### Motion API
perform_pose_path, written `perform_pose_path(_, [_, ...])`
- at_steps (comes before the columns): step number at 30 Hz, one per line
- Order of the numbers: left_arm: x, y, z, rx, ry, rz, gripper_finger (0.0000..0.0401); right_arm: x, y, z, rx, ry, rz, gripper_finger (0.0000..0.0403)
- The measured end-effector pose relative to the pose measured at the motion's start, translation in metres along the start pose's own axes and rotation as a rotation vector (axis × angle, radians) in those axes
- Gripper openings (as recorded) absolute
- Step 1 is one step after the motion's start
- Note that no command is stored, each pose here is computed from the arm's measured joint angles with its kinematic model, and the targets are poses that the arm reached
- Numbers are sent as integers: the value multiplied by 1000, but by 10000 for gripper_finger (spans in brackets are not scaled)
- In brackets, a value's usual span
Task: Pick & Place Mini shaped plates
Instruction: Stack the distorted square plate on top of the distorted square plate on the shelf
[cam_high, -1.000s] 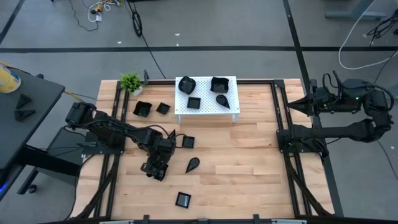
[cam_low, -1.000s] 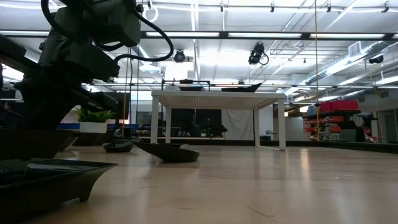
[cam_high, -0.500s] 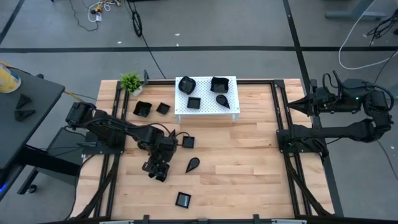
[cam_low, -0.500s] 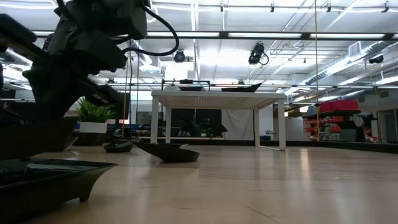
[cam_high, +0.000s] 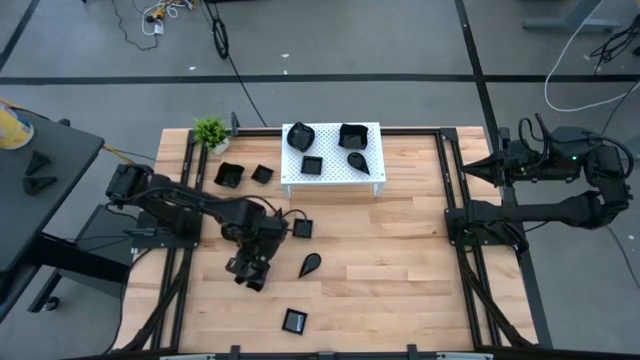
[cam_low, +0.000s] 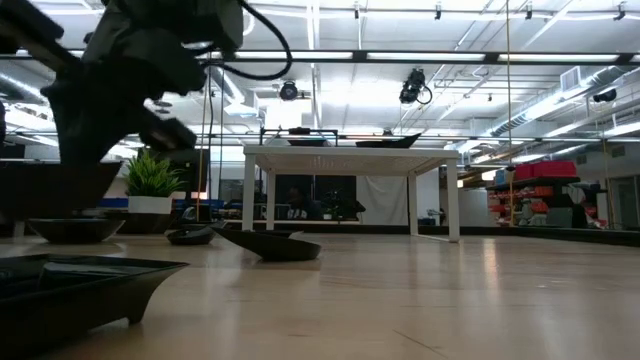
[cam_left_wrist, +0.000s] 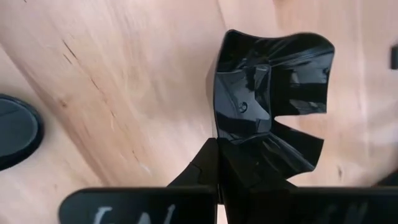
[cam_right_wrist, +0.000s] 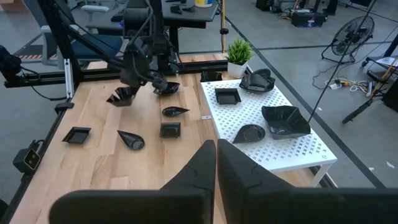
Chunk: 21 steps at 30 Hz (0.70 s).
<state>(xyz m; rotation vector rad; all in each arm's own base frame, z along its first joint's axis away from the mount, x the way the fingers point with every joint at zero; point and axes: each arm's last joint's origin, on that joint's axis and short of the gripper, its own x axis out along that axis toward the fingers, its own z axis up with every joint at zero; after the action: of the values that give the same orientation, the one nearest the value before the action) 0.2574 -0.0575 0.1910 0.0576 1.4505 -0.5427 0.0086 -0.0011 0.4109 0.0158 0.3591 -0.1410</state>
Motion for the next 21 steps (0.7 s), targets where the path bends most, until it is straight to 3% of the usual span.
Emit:
perform_pose_path(10, [-55, -1, 24, 22, -73, 21, 2, 0, 0, 0, 0, 0, 0, 20])
perform_pose_path(21, [-143, 36, 28, -68, -272, 120, 3, 0, 0, 0, 0, 0, 0, 20])
